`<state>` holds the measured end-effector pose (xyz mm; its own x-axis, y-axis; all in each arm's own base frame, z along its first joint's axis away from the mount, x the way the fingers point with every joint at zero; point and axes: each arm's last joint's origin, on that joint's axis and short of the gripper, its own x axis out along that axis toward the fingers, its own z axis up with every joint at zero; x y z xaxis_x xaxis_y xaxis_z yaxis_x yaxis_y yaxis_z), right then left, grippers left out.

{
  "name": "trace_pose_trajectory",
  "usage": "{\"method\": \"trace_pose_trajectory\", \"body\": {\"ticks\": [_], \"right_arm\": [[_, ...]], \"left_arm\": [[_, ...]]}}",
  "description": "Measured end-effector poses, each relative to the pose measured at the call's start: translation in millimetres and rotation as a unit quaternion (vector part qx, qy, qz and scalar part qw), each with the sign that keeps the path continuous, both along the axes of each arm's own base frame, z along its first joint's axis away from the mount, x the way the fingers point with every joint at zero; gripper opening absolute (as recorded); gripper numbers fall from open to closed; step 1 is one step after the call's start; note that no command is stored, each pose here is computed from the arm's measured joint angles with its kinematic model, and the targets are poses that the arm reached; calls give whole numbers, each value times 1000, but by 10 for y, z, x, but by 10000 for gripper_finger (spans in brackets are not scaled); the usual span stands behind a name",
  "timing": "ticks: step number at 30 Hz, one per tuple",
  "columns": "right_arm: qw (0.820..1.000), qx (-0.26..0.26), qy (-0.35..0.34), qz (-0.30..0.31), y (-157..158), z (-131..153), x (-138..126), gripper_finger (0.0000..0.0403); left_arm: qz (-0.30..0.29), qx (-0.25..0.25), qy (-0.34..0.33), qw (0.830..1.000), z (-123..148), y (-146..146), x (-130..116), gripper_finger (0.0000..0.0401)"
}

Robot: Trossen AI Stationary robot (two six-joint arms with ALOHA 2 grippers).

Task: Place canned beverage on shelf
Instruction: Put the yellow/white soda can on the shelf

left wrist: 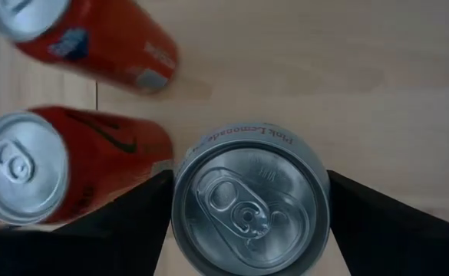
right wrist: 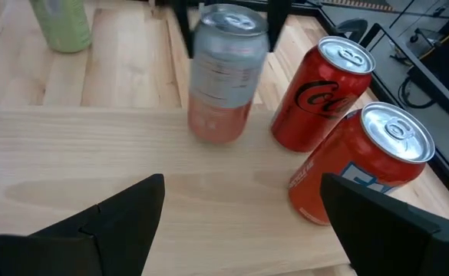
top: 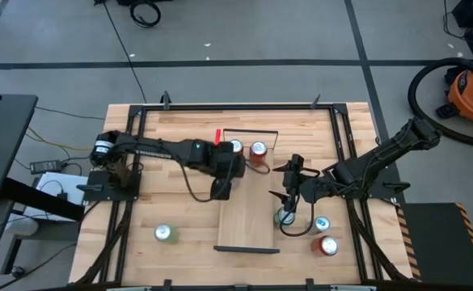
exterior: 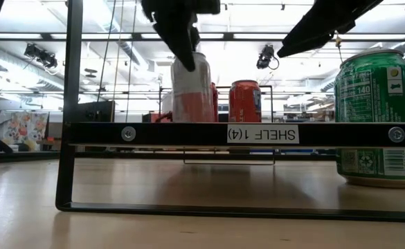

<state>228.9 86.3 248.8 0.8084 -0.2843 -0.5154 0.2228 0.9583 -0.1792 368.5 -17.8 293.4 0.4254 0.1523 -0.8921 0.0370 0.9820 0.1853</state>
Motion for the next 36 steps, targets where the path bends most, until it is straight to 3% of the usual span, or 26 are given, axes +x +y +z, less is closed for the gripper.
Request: {"method": "trace_pose_trajectory", "body": {"ticks": [9, 17, 26, 36], "right_arm": [[1000, -2, 3, 3, 8, -5, -6, 360], [1000, -1, 1, 3, 10, -2, -4, 360], [1000, 1, 0, 9, 35, -1, -12, 360], [1000, -3, 0, 10, 33, 1, -10, 360]], "left_arm": [[74, -36, -26, 996, 13, 153, 33, 322], [58, -36, -25, 997, 13, 45, 30, 325], [59, -11, -29, 998, 32, 13, 22, 377], [32, 4, -23, 999, 31, 13, 20, 377]]}}
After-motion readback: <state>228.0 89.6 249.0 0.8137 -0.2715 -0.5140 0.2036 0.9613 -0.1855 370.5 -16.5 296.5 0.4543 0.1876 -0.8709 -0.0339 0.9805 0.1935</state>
